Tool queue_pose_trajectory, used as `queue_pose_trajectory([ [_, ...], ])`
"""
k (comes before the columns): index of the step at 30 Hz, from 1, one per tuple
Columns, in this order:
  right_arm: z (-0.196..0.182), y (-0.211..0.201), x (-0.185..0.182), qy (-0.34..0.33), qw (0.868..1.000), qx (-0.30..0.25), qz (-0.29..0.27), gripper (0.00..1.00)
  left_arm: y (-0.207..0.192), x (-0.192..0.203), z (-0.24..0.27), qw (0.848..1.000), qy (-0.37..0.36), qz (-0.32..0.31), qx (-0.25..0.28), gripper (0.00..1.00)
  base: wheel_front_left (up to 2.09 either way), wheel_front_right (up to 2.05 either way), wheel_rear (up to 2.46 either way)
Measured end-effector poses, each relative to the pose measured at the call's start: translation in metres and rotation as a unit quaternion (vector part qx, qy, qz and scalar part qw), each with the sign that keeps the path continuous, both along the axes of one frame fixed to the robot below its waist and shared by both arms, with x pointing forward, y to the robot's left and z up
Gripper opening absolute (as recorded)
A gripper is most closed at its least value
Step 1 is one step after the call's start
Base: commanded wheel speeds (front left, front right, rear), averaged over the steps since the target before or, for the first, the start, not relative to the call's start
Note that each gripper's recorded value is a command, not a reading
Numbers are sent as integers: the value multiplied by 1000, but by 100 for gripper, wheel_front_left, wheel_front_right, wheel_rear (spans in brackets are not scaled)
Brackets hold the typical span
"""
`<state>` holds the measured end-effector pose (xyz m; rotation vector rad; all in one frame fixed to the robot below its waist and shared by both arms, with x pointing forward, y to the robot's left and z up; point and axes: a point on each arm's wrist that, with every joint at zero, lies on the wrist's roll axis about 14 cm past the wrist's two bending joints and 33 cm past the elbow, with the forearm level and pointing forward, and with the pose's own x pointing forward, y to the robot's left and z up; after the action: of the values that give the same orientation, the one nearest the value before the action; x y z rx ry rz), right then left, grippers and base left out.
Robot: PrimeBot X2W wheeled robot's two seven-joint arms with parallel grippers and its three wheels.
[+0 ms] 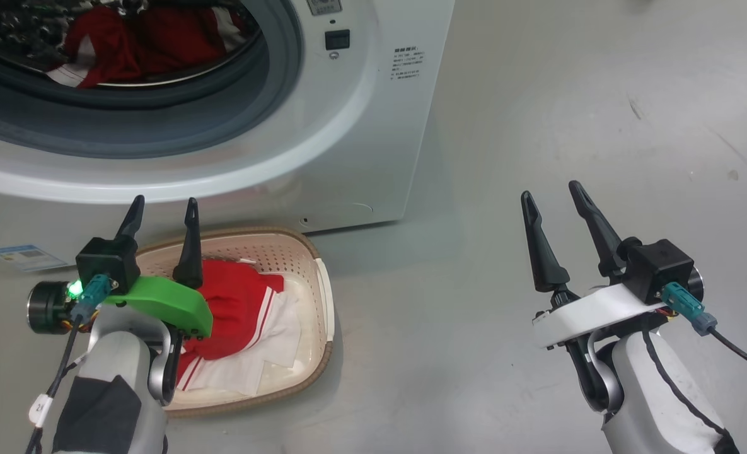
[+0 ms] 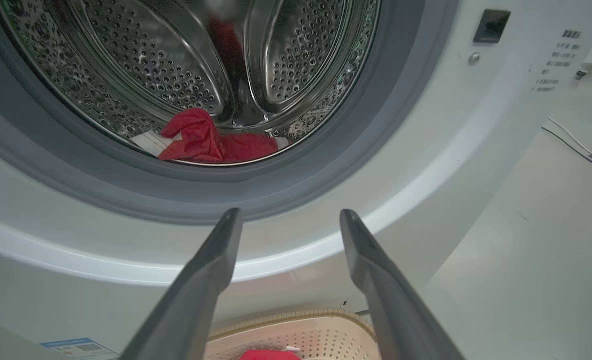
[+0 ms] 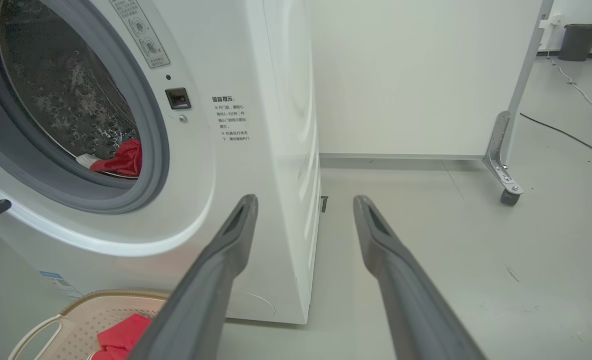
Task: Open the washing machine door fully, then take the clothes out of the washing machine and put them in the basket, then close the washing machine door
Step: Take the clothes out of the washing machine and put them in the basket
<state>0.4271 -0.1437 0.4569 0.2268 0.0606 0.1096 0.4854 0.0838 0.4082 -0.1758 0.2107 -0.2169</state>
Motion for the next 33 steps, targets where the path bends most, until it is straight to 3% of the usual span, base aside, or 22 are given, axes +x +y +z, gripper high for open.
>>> queue_pose_trajectory([
  [10,13,10,-21,-12,1000,5,11,100,18,-32,34,999,-39,21,12,100,0,0,0],
  [33,25,12,-74,-25,1000,7,10,100,37,-111,58,996,-66,55,12,100,0,0,0],
])
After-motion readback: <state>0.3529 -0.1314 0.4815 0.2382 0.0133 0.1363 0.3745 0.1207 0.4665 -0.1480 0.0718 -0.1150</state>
